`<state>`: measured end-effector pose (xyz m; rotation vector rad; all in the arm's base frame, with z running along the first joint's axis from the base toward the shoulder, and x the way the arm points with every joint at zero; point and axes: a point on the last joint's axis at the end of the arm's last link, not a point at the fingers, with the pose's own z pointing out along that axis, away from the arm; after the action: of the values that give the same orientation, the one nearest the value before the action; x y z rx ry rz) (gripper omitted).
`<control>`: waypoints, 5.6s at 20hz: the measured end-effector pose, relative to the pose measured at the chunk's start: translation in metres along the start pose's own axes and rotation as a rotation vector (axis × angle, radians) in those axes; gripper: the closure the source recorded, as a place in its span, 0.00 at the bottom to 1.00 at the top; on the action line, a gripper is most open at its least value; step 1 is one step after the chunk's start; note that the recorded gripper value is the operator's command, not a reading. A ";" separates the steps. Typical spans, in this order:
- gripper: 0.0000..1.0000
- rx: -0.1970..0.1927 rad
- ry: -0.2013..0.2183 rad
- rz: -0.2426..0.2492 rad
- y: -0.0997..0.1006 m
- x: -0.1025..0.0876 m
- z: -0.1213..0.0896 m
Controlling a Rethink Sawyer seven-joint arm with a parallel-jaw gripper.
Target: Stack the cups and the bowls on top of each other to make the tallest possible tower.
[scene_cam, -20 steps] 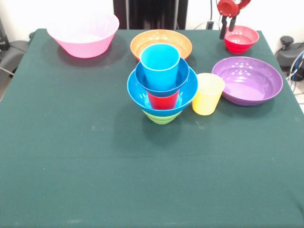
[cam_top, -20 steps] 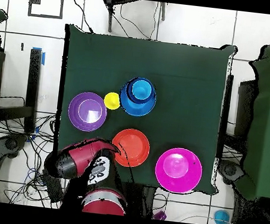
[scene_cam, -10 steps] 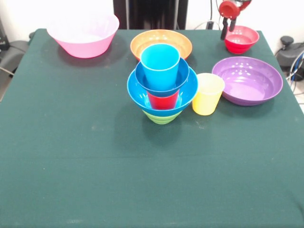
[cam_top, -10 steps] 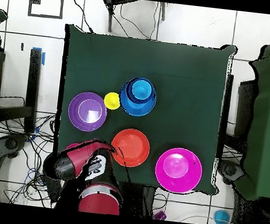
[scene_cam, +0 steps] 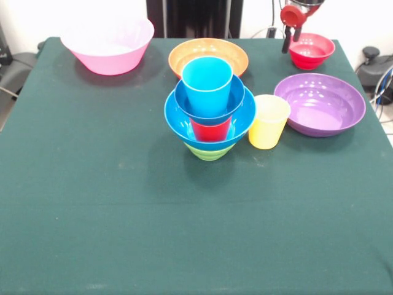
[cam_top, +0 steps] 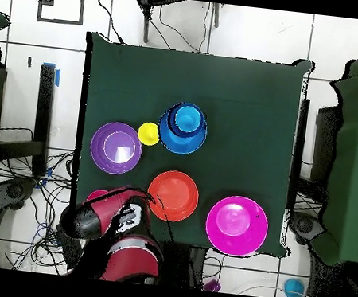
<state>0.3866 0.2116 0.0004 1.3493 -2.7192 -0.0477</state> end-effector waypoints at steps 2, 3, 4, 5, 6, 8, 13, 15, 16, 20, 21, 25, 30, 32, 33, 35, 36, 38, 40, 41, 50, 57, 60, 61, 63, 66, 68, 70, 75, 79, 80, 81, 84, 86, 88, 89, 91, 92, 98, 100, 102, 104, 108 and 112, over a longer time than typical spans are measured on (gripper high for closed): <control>0.00 -0.005 0.004 -0.001 0.002 0.001 0.002; 0.00 -0.006 0.006 -0.001 0.002 0.001 0.003; 0.00 -0.012 0.010 -0.004 0.006 0.003 0.007; 0.00 -0.013 0.010 -0.004 0.006 0.003 0.008; 0.00 -0.014 0.010 -0.004 0.007 0.003 0.009; 0.00 -0.017 0.002 -0.002 0.011 0.002 0.014; 0.00 -0.022 -0.011 0.019 0.017 0.002 0.023; 0.00 -0.027 -0.015 0.035 0.019 0.003 0.028; 0.00 -0.028 -0.016 0.039 0.020 0.003 0.029; 0.00 -0.033 -0.019 0.065 0.022 0.005 0.034; 0.00 -0.034 -0.020 0.068 0.023 0.005 0.035; 0.00 -0.037 -0.022 0.076 0.024 0.005 0.038; 0.00 -0.039 -0.023 0.079 0.025 0.006 0.039; 0.00 -0.038 -0.023 0.079 0.025 0.005 0.039; 0.00 -0.038 -0.023 0.078 0.025 0.005 0.039; 1.00 -0.037 -0.025 0.077 0.025 0.005 0.038; 1.00 -0.035 -0.028 0.076 0.025 0.004 0.036; 1.00 -0.032 -0.031 0.075 0.024 0.003 0.035; 1.00 -0.031 -0.032 0.075 0.024 0.003 0.034; 1.00 -0.031 -0.032 0.074 0.024 0.003 0.034; 1.00 -0.015 -0.045 0.073 0.020 -0.002 0.025; 1.00 0.041 -0.044 0.104 -0.012 -0.002 -0.023; 1.00 0.070 -0.036 0.121 -0.026 0.000 -0.046; 1.00 0.075 -0.035 0.125 -0.029 0.001 -0.050; 1.00 0.094 -0.033 0.138 -0.037 0.003 -0.065; 1.00 0.112 -0.037 0.151 -0.046 0.004 -0.080; 1.00 0.124 -0.039 0.164 -0.053 0.007 -0.091; 1.00 0.136 -0.040 0.181 -0.061 0.010 -0.103; 1.00 0.161 -0.042 0.248 -0.089 0.026 -0.134; 1.00 0.165 -0.038 0.339 -0.121 0.045 -0.164; 1.00 0.163 -0.036 0.354 -0.127 0.049 -0.170; 1.00 0.160 -0.033 0.363 -0.129 0.051 -0.172; 1.00 0.156 -0.027 0.375 -0.134 0.055 -0.177; 1.00 0.147 -0.020 0.379 -0.136 0.056 -0.180; 1.00 0.144 -0.021 0.377 -0.137 0.055 -0.181; 1.00 0.142 -0.022 0.375 -0.137 0.054 -0.182; 1.00 0.136 -0.024 0.370 -0.138 0.052 -0.184; 1.00 0.134 -0.022 0.369 -0.138 0.052 -0.185; 1.00 0.116 -0.006 0.369 -0.143 0.050 -0.189; 1.00 0.104 0.000 0.376 -0.151 0.050 -0.193; 1.00 0.099 0.002 0.382 -0.157 0.051 -0.195; 1.00 0.093 0.004 0.393 -0.166 0.052 -0.199; 1.00 0.087 -0.002 0.417 -0.188 0.055 -0.207; 1.00 0.095 -0.033 0.436 -0.211 0.053 -0.215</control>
<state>0.5451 0.0455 0.2028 0.7499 -3.0090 0.0958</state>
